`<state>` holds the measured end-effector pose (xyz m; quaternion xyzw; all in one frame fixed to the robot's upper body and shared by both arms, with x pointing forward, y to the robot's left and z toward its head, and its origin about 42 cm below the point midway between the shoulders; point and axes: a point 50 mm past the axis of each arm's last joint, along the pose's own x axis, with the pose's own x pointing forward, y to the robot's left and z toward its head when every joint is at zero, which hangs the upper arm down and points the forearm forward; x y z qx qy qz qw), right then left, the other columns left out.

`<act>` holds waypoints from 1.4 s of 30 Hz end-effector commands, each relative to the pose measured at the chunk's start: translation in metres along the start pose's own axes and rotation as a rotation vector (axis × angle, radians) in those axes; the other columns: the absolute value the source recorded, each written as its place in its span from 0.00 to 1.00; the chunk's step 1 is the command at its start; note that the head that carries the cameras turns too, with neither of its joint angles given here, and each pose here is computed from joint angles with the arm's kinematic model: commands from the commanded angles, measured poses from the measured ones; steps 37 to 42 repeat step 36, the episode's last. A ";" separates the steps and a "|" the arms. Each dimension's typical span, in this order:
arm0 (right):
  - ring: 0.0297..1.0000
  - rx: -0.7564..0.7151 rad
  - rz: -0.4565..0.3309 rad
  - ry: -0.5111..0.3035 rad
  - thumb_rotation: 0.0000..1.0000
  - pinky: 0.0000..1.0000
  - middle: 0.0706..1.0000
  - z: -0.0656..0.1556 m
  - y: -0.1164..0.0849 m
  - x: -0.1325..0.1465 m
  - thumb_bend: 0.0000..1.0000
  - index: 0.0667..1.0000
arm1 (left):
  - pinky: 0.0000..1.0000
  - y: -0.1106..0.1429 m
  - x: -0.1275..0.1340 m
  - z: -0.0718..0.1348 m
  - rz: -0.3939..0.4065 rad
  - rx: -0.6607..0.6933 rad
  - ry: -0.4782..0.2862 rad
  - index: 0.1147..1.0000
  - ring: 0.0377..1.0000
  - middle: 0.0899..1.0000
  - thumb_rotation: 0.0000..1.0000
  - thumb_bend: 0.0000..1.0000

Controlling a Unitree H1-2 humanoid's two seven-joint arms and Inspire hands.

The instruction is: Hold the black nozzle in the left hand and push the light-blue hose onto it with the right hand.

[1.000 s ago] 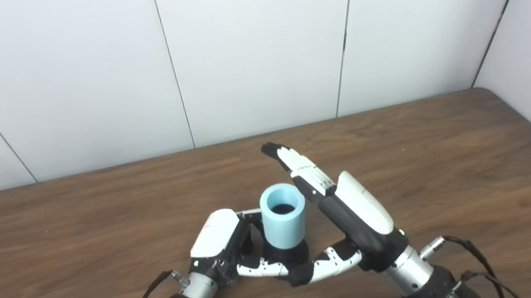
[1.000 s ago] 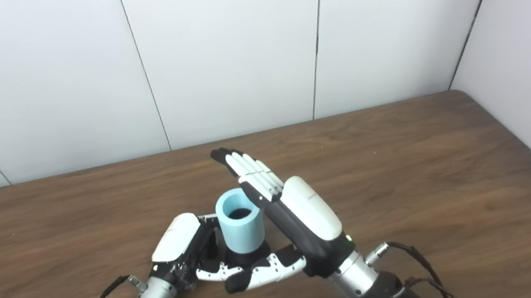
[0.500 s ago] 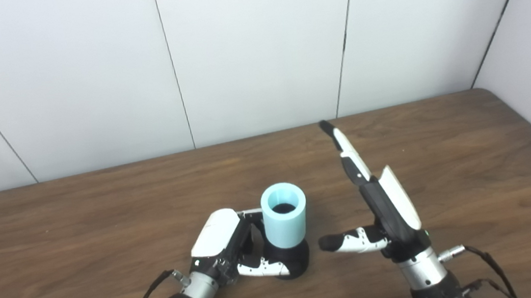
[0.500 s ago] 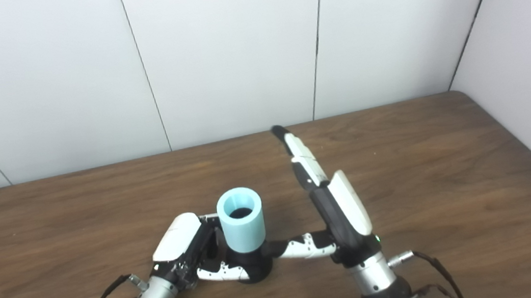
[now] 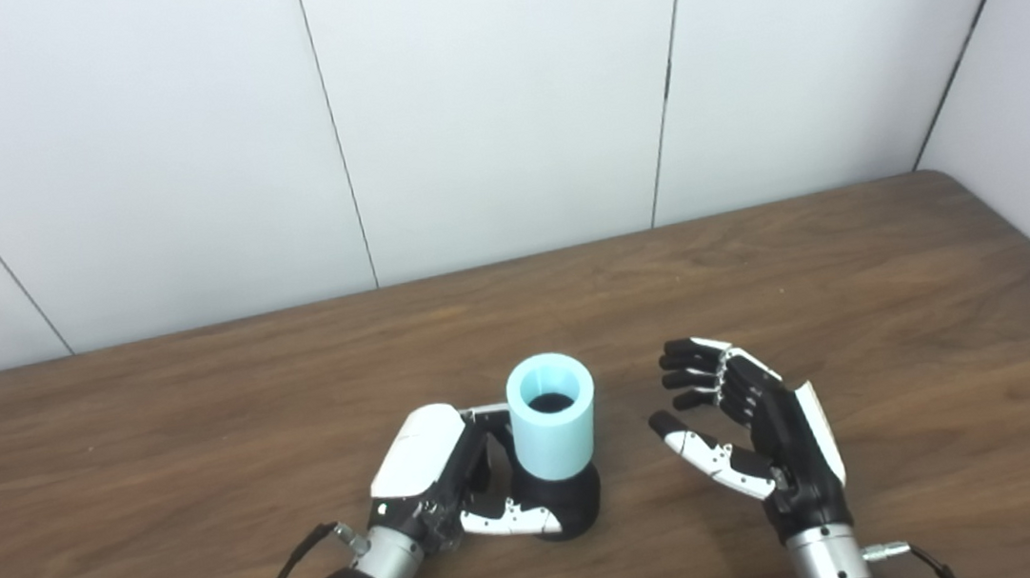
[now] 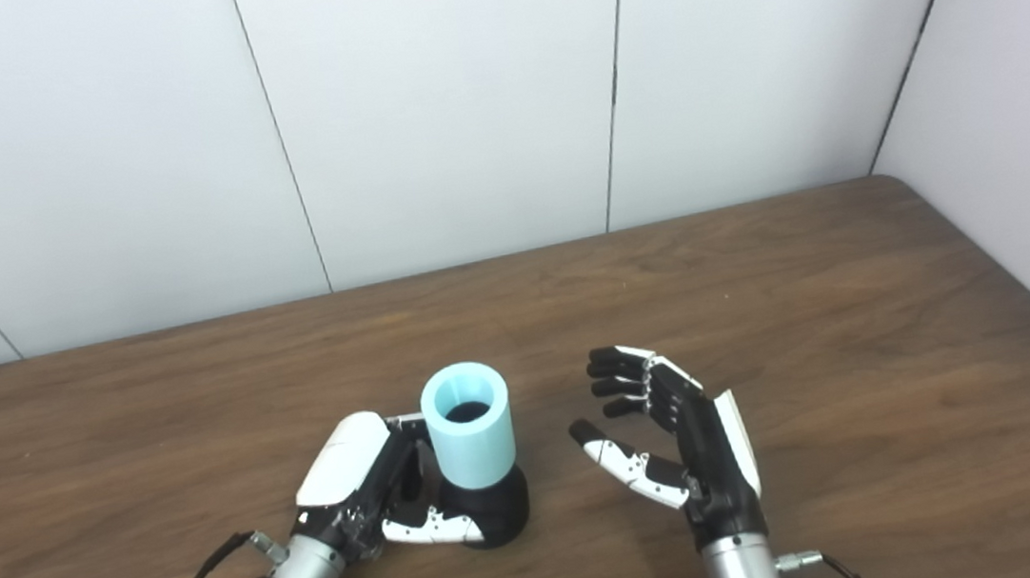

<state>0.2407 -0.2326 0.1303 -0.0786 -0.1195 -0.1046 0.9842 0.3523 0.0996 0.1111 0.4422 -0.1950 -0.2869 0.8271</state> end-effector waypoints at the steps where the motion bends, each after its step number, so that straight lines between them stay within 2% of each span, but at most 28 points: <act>1: 0.64 0.013 -0.005 -0.065 0.11 0.56 0.65 0.014 0.000 0.007 0.35 0.64 | 0.21 -0.063 -0.050 -0.030 -0.282 0.010 0.195 0.47 0.33 0.38 0.00 0.49; 6: 0.65 0.006 -0.003 -0.058 0.15 0.56 0.66 0.011 0.000 0.006 0.36 0.63 | 0.23 -0.063 -0.050 -0.031 -0.275 0.003 0.202 0.47 0.33 0.39 0.00 0.50; 9: 0.64 0.002 0.002 -0.055 0.13 0.55 0.66 0.010 -0.001 0.005 0.36 0.63 | 0.30 -0.063 -0.051 -0.031 -0.271 -0.002 0.211 0.46 0.37 0.44 0.00 0.50; 13: 0.64 0.010 0.000 -0.046 0.10 0.55 0.65 0.010 0.000 0.005 0.35 0.63 | 0.32 -0.062 -0.051 -0.029 -0.256 0.030 0.210 0.47 0.37 0.45 0.00 0.50; 14: 0.64 0.008 0.002 -0.045 0.10 0.55 0.65 0.010 0.000 0.005 0.35 0.63 | 0.38 -0.062 -0.051 -0.029 -0.251 0.048 0.205 0.45 0.47 0.54 0.03 0.51; 15: 0.64 0.008 0.007 -0.044 0.11 0.55 0.65 0.011 0.000 0.005 0.34 0.63 | 0.44 -0.061 -0.051 -0.028 -0.243 0.072 0.194 0.50 0.54 0.58 0.01 0.74; 16: 0.64 0.009 0.013 -0.043 0.12 0.55 0.66 0.011 0.001 0.005 0.34 0.64 | 0.53 -0.061 -0.051 -0.027 -0.237 0.095 0.185 0.54 0.62 0.62 0.01 0.87; 17: 0.65 0.009 0.018 -0.042 0.12 0.55 0.66 0.011 0.001 0.005 0.34 0.64 | 0.62 -0.061 -0.051 -0.027 -0.229 0.112 0.178 0.58 0.69 0.65 0.00 0.95; 19: 0.65 0.015 0.024 -0.033 0.14 0.55 0.66 0.010 0.001 0.004 0.34 0.64 | 0.68 -0.061 -0.052 -0.026 -0.222 0.134 0.175 0.62 0.74 0.68 0.00 0.99; 22: 0.65 0.012 0.024 -0.024 0.15 0.55 0.67 0.009 -0.001 0.004 0.33 0.65 | 0.69 -0.061 -0.053 -0.026 -0.207 0.136 0.182 0.67 0.75 0.71 0.00 1.00; 28: 0.66 0.017 0.024 -0.028 0.13 0.56 0.67 0.008 -0.003 0.004 0.33 0.65 | 0.71 -0.060 -0.053 -0.023 -0.183 0.200 0.172 0.72 0.77 0.75 0.09 1.00; 34: 0.65 0.006 0.022 -0.028 0.13 0.56 0.67 0.010 -0.004 0.001 0.34 0.64 | 0.68 -0.059 -0.055 -0.021 -0.158 0.205 0.182 0.72 0.73 0.73 0.12 1.00; 42: 0.65 0.009 0.020 -0.025 0.14 0.56 0.67 0.010 -0.004 0.000 0.34 0.64 | 0.69 -0.057 -0.056 -0.021 -0.158 0.182 0.198 0.72 0.73 0.73 0.14 1.00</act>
